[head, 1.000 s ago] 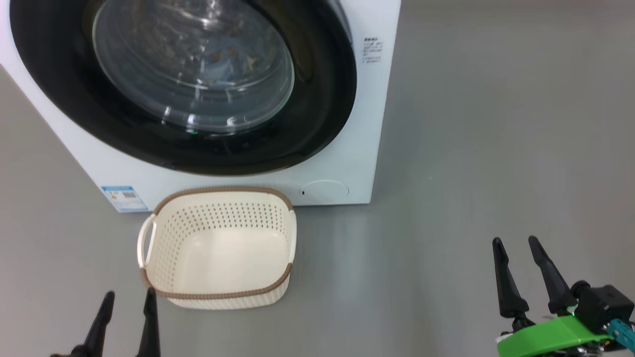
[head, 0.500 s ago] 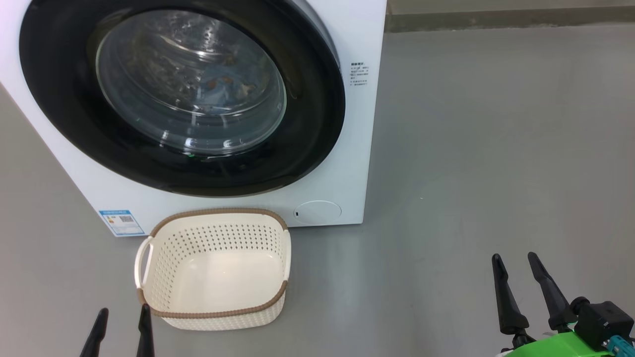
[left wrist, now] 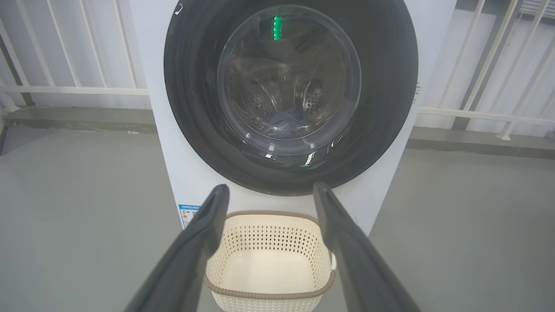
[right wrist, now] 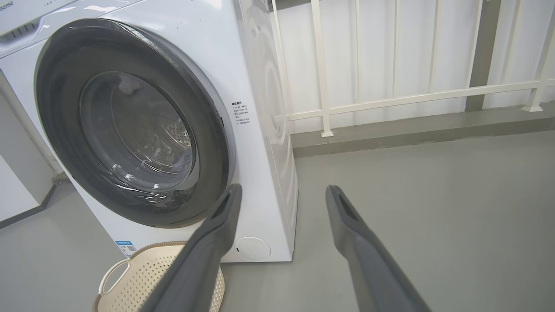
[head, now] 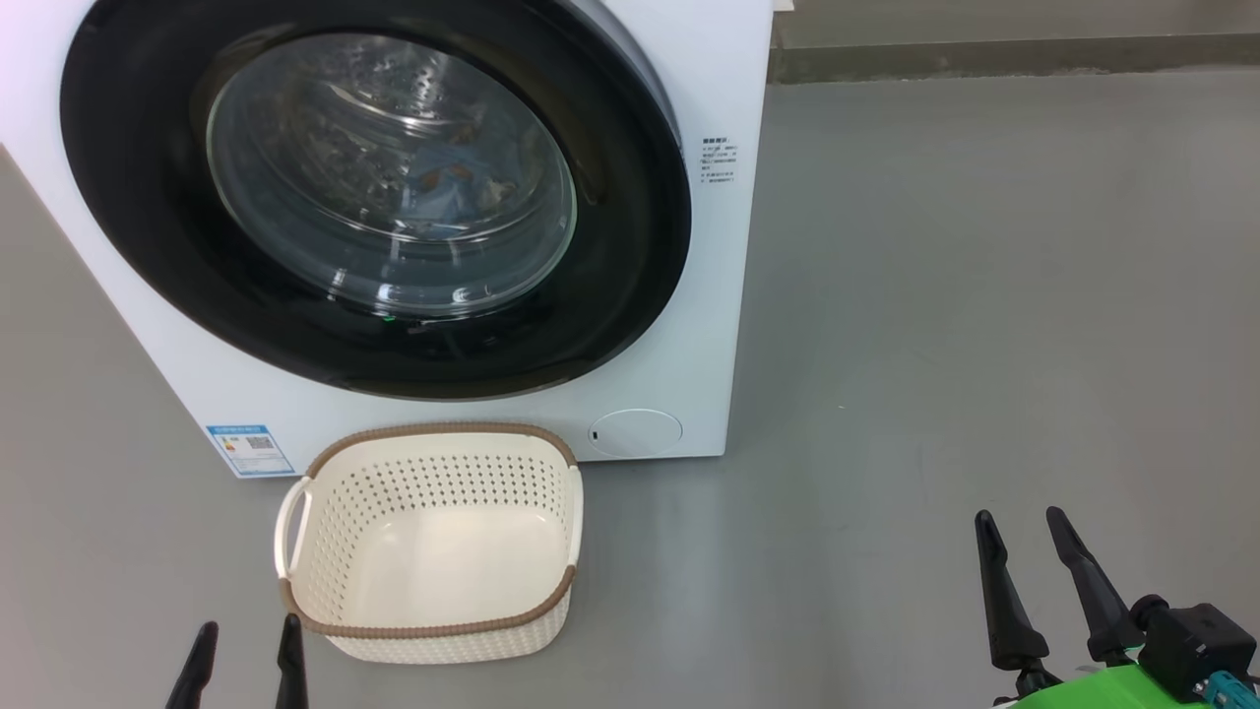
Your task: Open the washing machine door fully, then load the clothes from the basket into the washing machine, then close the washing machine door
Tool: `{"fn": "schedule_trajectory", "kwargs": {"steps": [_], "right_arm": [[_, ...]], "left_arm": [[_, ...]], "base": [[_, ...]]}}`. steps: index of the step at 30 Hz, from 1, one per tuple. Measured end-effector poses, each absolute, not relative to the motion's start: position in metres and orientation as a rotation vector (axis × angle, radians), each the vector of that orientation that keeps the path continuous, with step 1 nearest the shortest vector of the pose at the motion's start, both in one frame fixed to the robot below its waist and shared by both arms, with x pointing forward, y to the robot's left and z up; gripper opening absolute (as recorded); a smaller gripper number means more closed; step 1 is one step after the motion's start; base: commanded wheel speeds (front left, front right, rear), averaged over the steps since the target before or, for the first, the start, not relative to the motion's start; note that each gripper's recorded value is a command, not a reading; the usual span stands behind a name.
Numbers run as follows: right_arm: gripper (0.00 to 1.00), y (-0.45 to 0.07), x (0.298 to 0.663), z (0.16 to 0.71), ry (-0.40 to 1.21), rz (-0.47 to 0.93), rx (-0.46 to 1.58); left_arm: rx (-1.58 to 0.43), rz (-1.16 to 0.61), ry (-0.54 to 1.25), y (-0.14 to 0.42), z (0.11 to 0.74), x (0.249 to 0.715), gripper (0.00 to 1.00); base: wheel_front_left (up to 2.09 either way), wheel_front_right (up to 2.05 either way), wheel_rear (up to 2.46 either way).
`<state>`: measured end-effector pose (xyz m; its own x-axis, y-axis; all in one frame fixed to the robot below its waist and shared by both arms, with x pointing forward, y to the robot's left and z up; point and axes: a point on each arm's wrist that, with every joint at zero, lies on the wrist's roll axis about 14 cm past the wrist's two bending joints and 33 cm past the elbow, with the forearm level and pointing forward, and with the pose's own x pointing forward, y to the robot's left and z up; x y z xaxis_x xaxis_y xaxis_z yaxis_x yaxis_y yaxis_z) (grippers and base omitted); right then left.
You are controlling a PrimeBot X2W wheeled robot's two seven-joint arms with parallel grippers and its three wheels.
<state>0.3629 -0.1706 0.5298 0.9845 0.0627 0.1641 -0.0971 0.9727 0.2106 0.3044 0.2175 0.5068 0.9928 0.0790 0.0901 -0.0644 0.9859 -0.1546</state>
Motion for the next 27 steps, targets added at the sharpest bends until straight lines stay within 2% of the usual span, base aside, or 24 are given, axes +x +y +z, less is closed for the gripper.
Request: {"fn": "schedule_trajectory", "kwargs": {"steps": [21,22,27], "right_arm": [[1.00,-0.169,0.364,0.528,-0.150,0.083,0.221],[0.00,-0.170,0.364,0.525,-0.143,0.082,0.222],[0.00,-0.169,0.360,0.501,-0.069,0.069,0.234]], "left_arm": [[-0.138,0.060,-0.101,0.214,0.509,0.304,1.00],[-0.142,0.059,-0.093,0.213,0.507,0.304,0.00],[-0.176,0.060,-0.032,0.204,0.487,0.302,0.00]], "base": [[0.00,0.00,0.00],[0.00,0.00,0.00],[0.00,0.00,0.00]]}}
